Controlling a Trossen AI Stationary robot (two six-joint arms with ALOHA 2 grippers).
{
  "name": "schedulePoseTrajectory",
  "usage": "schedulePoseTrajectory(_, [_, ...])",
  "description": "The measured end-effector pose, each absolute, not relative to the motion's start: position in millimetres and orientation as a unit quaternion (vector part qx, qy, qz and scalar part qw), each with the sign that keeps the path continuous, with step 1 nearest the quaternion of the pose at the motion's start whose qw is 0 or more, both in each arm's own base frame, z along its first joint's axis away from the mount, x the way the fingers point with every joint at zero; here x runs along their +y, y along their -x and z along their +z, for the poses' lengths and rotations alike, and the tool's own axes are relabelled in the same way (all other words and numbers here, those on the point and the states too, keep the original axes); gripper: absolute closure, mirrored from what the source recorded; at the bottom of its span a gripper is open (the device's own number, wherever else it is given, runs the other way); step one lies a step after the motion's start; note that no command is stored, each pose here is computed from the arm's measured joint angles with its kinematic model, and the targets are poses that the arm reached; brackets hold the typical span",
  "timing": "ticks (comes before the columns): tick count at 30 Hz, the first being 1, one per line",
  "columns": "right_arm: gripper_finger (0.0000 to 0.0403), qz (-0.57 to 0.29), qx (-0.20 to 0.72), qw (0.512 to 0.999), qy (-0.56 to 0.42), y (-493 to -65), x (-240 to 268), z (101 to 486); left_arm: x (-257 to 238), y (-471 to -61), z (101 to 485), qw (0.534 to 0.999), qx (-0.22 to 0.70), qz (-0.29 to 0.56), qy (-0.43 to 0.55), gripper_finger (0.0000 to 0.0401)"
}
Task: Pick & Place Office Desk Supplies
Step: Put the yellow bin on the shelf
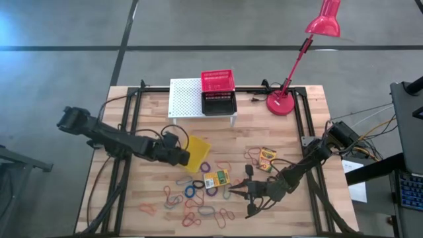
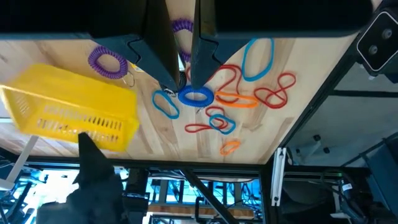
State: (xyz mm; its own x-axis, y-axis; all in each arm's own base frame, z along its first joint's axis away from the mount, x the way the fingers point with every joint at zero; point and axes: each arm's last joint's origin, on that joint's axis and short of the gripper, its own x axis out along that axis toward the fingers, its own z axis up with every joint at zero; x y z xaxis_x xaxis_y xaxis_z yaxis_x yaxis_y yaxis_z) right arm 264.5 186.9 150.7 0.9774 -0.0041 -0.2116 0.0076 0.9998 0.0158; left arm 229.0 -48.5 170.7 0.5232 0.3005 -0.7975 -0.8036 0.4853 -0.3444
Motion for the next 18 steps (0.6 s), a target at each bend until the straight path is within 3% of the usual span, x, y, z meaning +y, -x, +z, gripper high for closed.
schedulePoseTrajectory(9, [0.0364,-0.003,0.106,0.994,-0.008,-264,187,151,-60,-248,258,0.813,0.405,0.277,0.314,0.0385])
schedulePoseTrajectory(12, [0.0364,-0.003,0.106,0.994,-0.011,-264,187,151,-49,-246,289,0.817,0.398,0.322,0.266,0.0385])
schedulePoseTrajectory(18, [0.0364,-0.003,0.106,0.994,-0.012,-264,187,151,-6,-236,327,0.784,0.348,0.466,0.217,0.0385])
